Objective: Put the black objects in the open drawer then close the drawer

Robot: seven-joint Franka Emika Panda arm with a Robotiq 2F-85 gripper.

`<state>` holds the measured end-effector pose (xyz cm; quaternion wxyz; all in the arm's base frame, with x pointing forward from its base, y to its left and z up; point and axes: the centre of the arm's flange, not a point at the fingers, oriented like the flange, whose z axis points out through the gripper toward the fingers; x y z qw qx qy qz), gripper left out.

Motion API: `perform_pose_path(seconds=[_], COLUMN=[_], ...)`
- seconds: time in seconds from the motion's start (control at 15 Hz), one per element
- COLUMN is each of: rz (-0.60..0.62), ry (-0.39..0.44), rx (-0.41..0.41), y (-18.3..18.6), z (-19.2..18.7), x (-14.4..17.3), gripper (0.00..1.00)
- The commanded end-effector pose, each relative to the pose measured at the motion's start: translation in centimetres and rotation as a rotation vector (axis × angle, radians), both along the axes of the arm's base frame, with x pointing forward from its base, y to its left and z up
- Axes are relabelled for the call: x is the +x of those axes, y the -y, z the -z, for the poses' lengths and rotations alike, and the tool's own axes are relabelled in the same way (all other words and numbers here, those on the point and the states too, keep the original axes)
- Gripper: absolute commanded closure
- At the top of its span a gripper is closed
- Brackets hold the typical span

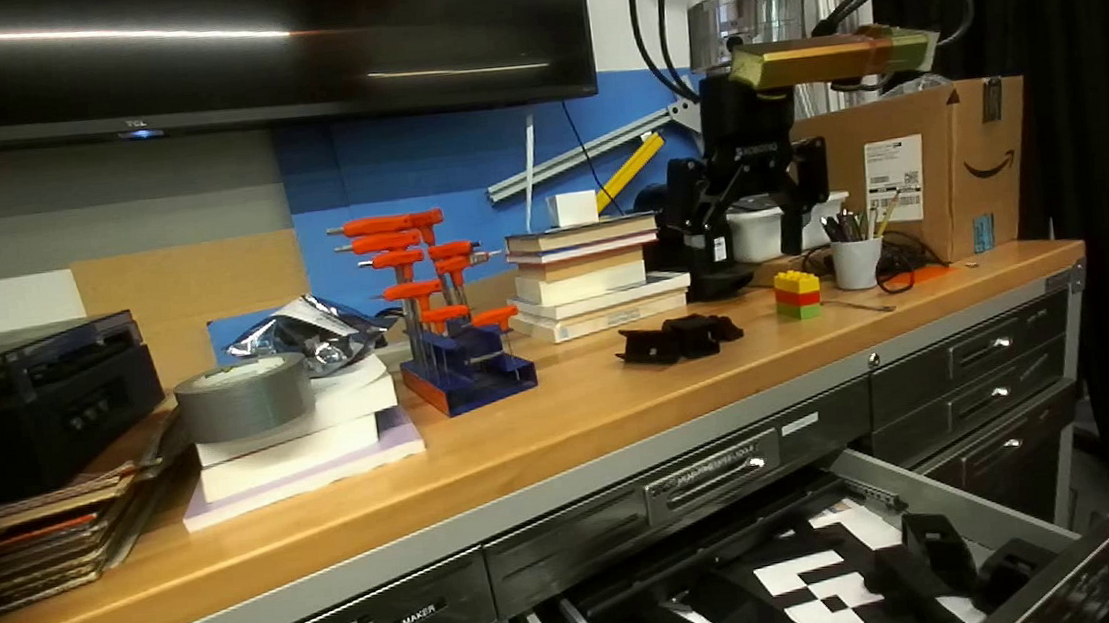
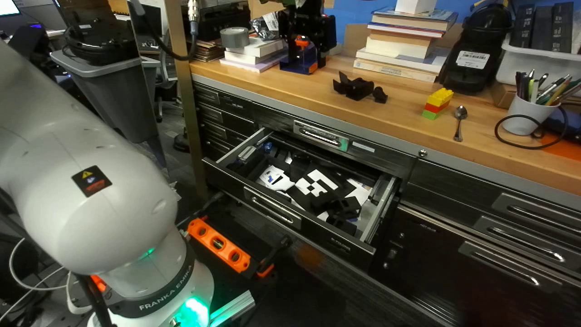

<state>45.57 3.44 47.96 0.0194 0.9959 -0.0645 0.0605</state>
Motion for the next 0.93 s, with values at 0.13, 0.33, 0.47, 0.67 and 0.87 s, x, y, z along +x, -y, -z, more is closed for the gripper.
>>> perform_pose_path(seconds=[0.13, 0.33, 0.47, 0.67, 0.87], rz=[0.047, 0.099, 0.105, 0.008, -0.084], ry=[0.134, 0.234, 0.257, 0.227, 0.172], rx=[0.002, 0.037, 0.012, -0.153, -0.287], y=[-0.7, -1.3, -2.1, -3.2, -3.7], z=[-1.6, -3.3, -3.7, -3.0, -1.4], x=[2.9, 6.5, 9.0, 12.0, 14.2], gripper=[0.00, 0.00, 0.00, 0.00, 0.00])
